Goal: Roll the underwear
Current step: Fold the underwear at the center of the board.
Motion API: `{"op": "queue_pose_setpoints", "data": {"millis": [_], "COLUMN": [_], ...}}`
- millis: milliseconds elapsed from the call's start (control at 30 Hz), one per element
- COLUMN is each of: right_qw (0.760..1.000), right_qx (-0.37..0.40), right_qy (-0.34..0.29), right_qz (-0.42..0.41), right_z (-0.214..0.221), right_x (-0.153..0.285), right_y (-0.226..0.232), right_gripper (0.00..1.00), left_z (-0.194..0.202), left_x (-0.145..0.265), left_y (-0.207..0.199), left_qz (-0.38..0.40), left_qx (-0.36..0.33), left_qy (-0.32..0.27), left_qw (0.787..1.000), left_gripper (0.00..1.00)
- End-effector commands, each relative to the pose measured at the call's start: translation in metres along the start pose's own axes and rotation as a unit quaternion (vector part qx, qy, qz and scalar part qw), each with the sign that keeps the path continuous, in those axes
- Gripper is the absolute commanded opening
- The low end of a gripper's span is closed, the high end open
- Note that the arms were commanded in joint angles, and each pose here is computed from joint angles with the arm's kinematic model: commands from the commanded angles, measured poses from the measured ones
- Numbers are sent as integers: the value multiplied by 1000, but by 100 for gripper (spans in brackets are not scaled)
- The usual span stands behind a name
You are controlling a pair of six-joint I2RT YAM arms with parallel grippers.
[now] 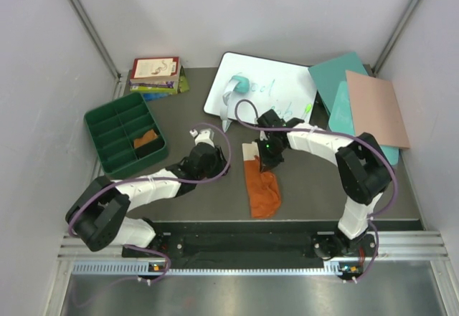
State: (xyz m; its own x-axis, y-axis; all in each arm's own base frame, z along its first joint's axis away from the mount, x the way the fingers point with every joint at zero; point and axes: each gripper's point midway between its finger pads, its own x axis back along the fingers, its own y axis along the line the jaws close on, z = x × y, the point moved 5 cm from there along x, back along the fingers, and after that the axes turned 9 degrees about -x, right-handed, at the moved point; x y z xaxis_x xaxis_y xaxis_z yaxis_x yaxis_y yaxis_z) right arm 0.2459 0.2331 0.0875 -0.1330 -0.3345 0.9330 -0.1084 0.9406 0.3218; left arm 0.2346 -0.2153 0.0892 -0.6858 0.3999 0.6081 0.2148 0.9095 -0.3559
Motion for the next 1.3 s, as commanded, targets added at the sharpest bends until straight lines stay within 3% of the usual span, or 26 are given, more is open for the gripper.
{"op": "queue_pose_setpoints", "data": {"millis": [0,567,600,733,800,1000,1267], "right_qw": [1000,1000,1000,1000,999,997,992], "right_qx": [8,17,17,13,15,16,-42], "right_qy": [-9,0,1,1,-10,-58,-106], "right_qz": [-10,1,0,-26,-36,-51,-50], "right_z": [-8,-3,-3,-2,-4,-8,-21], "right_x": [3,-2,-3,1,12,50,62], "right_y": [22,42,42,48,52,50,-6], "right_gripper": [0,2,4,35,44,54,56], "left_z": [-11,-12,-11,-11,-11,-16,-21], "left_x": [4,-6,-7,-11,-12,-11,-22], "left_y": [-6,-13,-13,-15,-16,-19,-28], "left_qz": [20,37,37,40,42,43,52], "left_qx": [14,11,11,11,14,20,23], "left_qy": [-26,-21,-19,-16,-14,-19,-10], "left_qw": [999,999,999,999,999,999,998], "left_gripper": [44,44,44,44,44,44,43]}}
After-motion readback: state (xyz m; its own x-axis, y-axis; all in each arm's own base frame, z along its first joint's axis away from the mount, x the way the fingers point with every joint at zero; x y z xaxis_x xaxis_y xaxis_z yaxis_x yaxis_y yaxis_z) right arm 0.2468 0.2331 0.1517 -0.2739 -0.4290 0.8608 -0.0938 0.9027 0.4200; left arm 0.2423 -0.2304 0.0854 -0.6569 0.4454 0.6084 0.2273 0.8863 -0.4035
